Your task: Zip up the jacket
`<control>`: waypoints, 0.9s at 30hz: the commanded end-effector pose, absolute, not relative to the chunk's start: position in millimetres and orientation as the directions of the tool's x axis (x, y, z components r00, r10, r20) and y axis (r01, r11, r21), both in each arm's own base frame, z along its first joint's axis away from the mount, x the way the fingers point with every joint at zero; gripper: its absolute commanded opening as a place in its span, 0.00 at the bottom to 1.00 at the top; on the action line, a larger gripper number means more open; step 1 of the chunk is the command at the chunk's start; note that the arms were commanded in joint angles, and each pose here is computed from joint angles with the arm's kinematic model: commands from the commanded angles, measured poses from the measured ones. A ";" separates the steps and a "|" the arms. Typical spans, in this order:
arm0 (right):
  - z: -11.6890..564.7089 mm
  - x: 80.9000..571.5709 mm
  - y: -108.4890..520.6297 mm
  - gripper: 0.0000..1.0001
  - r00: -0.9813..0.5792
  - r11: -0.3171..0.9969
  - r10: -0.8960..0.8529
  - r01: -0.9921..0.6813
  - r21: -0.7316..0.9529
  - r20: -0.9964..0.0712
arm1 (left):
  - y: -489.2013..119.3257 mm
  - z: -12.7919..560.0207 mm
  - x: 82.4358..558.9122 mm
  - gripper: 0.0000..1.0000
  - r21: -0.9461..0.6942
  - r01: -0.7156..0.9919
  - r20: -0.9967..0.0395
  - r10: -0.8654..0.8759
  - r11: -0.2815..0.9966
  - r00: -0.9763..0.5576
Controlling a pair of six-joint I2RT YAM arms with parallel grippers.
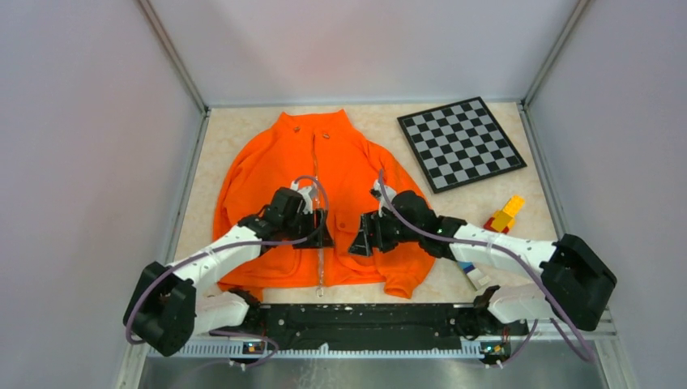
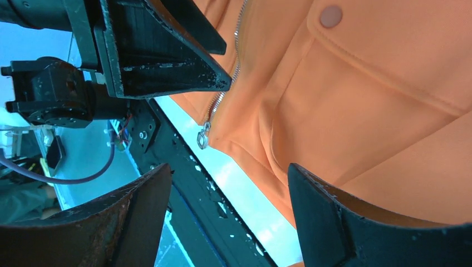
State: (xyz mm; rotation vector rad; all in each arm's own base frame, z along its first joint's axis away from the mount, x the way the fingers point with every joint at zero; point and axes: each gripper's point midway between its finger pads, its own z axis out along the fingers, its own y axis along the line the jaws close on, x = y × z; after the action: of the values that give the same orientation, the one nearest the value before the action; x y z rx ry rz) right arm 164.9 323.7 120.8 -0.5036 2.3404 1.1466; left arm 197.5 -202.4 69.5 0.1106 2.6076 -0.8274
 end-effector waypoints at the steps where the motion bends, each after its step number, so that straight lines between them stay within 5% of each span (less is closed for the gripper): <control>1: 127.4 160.0 341.0 0.74 -0.819 0.511 -0.075 -0.522 0.683 -0.569 | -202.1 59.8 210.1 0.62 -0.508 0.191 -0.442 -0.064 0.840 -0.895; 9: 113.7 156.6 342.3 0.71 -0.828 0.510 -0.083 -0.513 0.690 -0.554 | -217.2 42.7 207.9 0.79 -0.564 0.246 -0.438 -0.032 0.788 -0.899; 27: 107.4 157.7 341.3 0.69 -0.830 0.520 -0.074 -0.505 0.689 -0.553 | -241.0 100.9 194.5 0.59 -0.730 0.310 -0.469 -0.117 0.609 -0.875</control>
State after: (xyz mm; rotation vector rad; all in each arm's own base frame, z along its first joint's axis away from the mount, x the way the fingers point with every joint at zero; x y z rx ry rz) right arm 156.0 332.4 100.7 -0.4628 2.3504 1.2254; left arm 196.7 -232.1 81.5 0.1400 2.4366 -1.1012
